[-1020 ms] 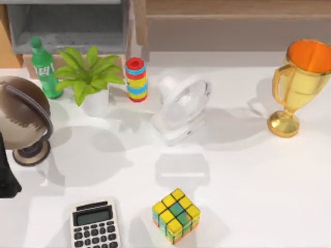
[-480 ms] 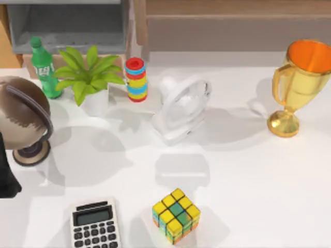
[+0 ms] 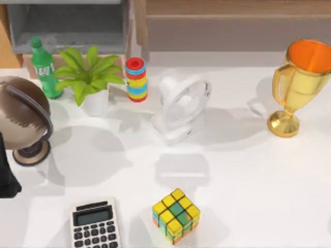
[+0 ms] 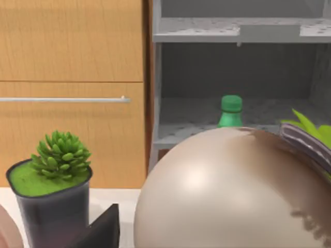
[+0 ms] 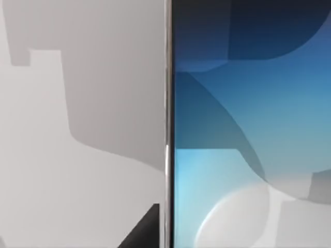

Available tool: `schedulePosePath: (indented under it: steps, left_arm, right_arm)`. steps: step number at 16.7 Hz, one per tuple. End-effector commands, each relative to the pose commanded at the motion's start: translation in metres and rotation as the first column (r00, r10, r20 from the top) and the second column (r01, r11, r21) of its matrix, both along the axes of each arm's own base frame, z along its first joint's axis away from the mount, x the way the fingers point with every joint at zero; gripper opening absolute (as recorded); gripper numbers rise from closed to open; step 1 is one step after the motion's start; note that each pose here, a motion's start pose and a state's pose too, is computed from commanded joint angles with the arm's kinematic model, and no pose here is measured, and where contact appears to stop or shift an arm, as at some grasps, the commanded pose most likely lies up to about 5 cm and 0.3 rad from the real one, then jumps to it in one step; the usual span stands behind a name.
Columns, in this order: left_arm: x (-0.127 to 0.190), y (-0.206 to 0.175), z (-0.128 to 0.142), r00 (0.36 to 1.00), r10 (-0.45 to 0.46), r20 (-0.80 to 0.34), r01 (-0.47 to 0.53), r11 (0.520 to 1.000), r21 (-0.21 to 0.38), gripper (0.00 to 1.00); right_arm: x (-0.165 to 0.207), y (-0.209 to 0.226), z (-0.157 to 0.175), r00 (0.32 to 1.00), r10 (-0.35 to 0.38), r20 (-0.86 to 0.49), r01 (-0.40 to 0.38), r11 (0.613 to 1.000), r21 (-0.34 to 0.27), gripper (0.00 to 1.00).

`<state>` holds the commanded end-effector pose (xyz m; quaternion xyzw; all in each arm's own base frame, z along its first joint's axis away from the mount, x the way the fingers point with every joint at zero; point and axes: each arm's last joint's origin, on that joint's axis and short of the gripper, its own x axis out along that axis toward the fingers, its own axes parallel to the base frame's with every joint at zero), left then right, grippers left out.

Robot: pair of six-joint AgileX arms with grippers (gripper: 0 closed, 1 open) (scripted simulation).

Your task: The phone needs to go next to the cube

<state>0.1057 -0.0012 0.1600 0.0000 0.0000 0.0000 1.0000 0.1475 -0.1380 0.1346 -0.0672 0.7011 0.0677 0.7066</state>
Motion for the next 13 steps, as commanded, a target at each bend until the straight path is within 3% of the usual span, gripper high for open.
schedulePosePath:
  steps: [2,8,13]
  left_arm:
    - [0.000,0.000,0.000,1.000,0.000,0.000,0.000,1.000,0.000,1.00]
    - [0.000,0.000,0.000,1.000,0.000,0.000,0.000,1.000,0.000,1.00]
    - [0.000,0.000,0.000,1.000,0.000,0.000,0.000,1.000,0.000,1.00]
  right_arm:
    - [0.000,0.000,-0.001,1.000,-0.001,-0.003,0.001,1.000,0.004,0.00]
    - [0.024,0.008,0.029,0.996,-0.005,0.091,0.011,0.998,-0.066,0.00]
    - [0.055,0.040,0.047,0.991,-0.025,0.129,0.032,0.998,-0.055,0.00]
